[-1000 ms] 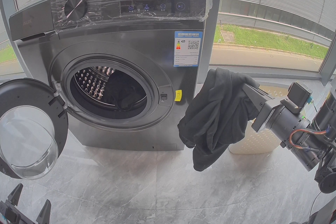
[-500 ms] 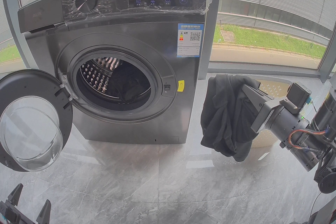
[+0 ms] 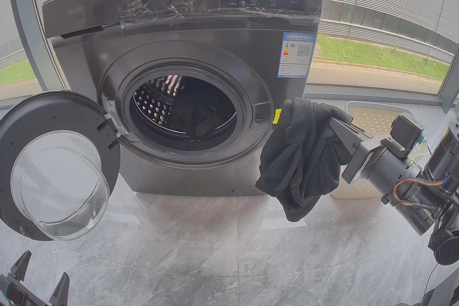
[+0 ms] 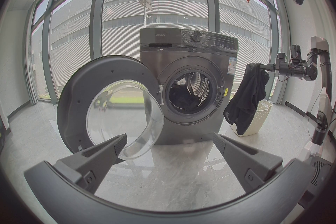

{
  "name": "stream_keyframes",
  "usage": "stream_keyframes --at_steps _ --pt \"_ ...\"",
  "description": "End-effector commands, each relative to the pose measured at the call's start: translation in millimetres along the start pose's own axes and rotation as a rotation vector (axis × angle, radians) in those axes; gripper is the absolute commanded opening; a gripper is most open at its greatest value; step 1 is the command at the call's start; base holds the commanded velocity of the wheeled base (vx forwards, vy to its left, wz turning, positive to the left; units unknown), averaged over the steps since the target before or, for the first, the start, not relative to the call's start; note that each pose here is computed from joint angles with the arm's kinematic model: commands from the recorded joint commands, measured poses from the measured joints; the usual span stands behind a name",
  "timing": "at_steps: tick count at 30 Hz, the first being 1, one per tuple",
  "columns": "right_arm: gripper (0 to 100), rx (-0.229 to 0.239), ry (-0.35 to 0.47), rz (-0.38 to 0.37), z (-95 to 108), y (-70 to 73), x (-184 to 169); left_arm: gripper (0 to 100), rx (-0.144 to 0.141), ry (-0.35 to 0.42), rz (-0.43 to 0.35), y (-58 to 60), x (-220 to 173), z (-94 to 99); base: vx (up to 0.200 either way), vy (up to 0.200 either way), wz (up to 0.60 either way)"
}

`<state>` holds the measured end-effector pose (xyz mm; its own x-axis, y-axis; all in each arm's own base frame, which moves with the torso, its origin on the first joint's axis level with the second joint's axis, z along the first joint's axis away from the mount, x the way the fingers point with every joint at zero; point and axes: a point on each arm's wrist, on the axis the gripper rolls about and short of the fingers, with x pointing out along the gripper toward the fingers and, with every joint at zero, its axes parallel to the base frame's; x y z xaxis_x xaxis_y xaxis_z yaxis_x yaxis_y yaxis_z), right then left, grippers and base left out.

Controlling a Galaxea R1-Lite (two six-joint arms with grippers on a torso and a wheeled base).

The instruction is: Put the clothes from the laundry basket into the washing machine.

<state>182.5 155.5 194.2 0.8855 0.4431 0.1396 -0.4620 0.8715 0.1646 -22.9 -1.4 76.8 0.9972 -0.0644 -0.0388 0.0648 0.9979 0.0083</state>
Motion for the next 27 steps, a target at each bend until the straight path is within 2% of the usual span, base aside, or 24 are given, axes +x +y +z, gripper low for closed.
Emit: stream_keyframes --at_steps 1,3,27 --pt "0 -0.002 0.007 0.002 -1.7 0.0 -0.6 100 0.0 -0.002 0.0 0.0 0.0 -4.8 0.0 0.2 0.0" --pt "0 -0.003 0.016 0.009 -3.4 0.0 -1.7 100 0.0 -0.002 0.002 0.0 0.0 -4.8 0.0 0.2 0.0" --pt "0 -0.007 0.032 0.022 -7.0 -0.3 -3.5 100 0.001 -0.002 0.003 0.0 0.0 -4.8 0.0 0.0 0.0"
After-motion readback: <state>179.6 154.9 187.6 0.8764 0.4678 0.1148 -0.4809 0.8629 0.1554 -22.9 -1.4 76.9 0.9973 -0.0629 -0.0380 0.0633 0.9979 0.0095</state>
